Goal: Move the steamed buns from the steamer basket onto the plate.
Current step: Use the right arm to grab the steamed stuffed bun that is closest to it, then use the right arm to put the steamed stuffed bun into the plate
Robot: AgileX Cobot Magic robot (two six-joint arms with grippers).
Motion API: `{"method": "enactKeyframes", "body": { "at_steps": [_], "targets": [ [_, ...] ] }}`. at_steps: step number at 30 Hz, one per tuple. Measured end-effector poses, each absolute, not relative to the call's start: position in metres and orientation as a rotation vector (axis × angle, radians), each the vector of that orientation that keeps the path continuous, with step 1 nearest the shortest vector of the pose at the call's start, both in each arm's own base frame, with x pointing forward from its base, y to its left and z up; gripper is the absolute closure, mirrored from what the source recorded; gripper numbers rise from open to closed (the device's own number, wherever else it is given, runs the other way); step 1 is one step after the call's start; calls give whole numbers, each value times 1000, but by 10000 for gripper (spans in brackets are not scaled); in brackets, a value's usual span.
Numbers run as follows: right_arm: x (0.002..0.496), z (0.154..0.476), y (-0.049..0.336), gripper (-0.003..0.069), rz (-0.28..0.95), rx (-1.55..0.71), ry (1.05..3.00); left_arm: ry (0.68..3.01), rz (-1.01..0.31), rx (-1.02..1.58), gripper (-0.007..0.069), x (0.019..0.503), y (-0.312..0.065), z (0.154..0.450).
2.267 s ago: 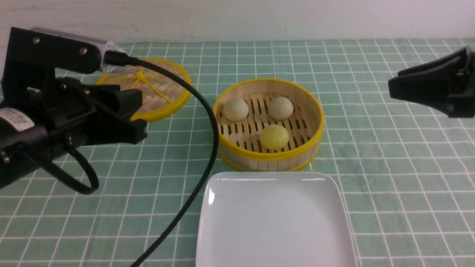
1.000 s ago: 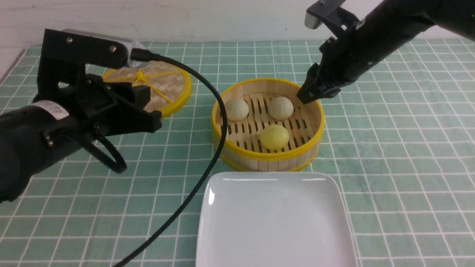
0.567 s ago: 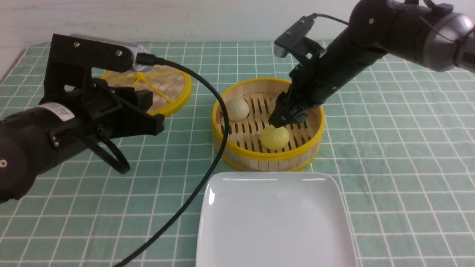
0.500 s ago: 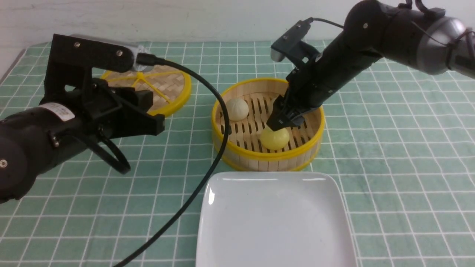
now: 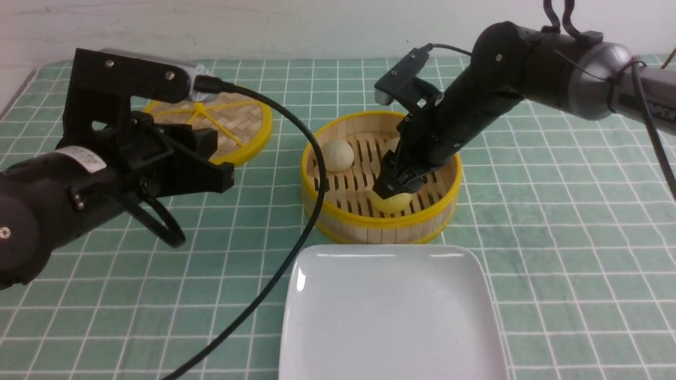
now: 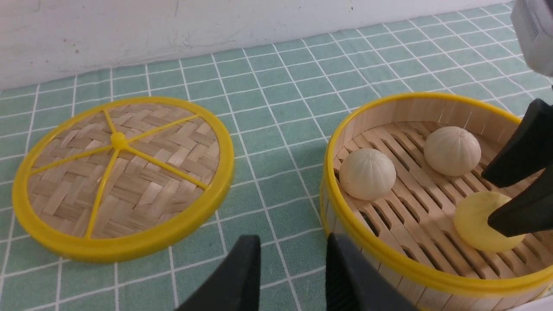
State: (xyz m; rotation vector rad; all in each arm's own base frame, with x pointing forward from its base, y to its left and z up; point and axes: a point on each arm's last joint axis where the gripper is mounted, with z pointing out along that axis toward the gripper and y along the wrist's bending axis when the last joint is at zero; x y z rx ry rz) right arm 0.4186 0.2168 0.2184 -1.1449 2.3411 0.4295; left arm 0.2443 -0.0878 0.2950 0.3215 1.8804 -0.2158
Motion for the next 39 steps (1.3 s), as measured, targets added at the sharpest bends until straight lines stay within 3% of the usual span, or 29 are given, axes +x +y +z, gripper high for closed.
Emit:
{"method": "enactKeyframes", "body": {
  "at_steps": [4,9,16,23,28,31,35,39],
  "targets": [
    [420,208,218,224,415,-1162,2357,1880,-216,321,380,244,-88,295],
    [420,207,219,290,403,-1172,2354,1880,-216,321,380,244,-88,295],
    [420,209,217,635,359,-1201,2343,1880,-216,321,380,244,-88,295],
    [415,240,213,643,333,-1202,2289,1880,-216,321,380,244,-88,295],
    [379,329,199,643,369,-1113,2225,1879,-216,321,380,244,-88,295],
    [356,359,191,643,401,-1109,2243,1868,-213,316,380,245,-88,296],
    [329,375,180,642,445,-1118,2340,1848,-208,308,380,246,-87,298],
    [309,367,174,641,509,-1093,2434,1849,-239,262,380,246,-87,299]
  ]
}}
